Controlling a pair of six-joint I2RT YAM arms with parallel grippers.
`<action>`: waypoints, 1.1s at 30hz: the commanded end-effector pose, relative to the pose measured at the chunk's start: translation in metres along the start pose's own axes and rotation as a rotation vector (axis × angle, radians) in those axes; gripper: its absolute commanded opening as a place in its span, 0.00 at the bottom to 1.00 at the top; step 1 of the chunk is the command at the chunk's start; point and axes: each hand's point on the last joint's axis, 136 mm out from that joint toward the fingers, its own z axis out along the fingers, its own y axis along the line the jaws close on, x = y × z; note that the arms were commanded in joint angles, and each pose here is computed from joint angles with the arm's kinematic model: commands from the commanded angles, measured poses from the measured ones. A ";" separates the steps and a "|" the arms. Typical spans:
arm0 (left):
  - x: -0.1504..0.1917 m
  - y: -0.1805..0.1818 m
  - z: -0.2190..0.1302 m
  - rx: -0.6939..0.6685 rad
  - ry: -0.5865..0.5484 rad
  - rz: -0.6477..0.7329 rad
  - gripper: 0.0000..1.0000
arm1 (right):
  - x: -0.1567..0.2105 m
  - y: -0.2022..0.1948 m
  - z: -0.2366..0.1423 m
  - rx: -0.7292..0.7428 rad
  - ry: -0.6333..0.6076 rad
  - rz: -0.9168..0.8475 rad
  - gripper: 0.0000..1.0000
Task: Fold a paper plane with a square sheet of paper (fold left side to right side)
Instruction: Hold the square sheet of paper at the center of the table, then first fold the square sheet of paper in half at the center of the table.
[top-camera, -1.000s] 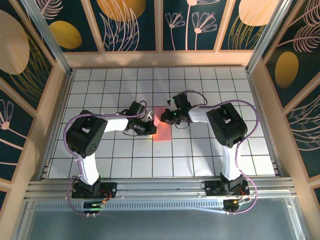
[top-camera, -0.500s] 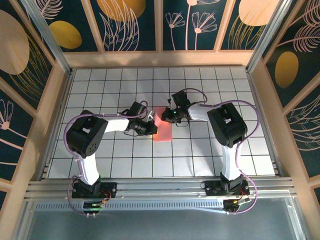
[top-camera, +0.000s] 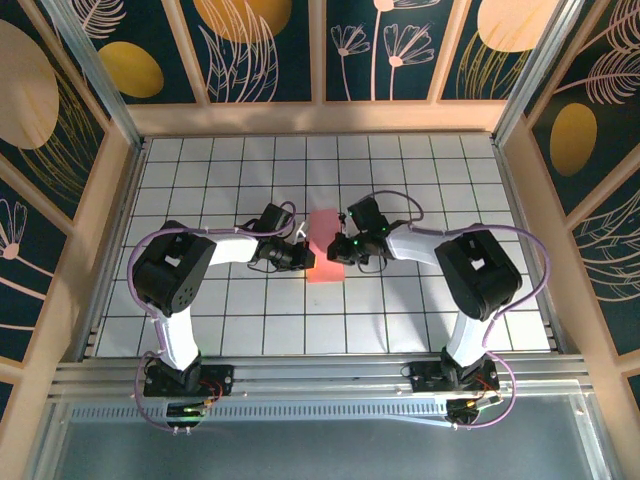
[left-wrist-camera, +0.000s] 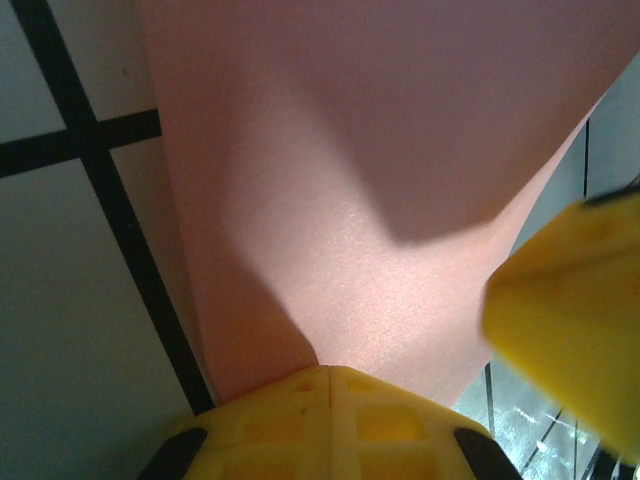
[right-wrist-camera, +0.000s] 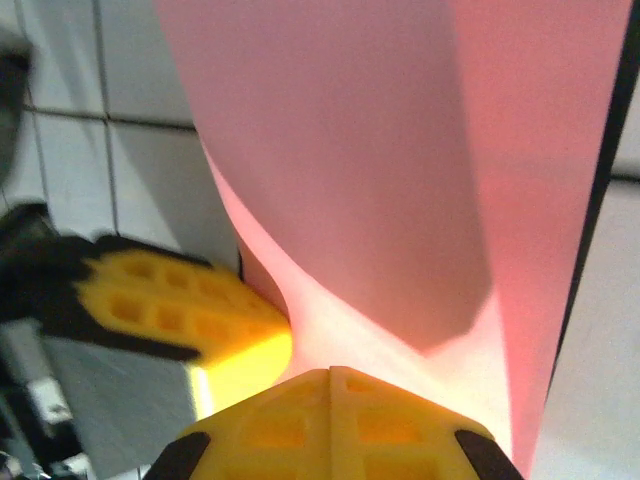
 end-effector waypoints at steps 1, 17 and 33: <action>0.019 0.018 0.003 -0.074 0.044 -0.017 0.01 | 0.013 0.001 0.011 -0.013 0.029 0.020 0.00; -0.022 -0.022 -0.014 0.027 -0.036 0.011 0.05 | 0.036 -0.049 0.025 0.175 0.102 0.034 0.00; -0.043 -0.011 0.008 0.046 -0.056 0.005 0.03 | 0.041 -0.063 0.027 0.242 0.123 0.026 0.00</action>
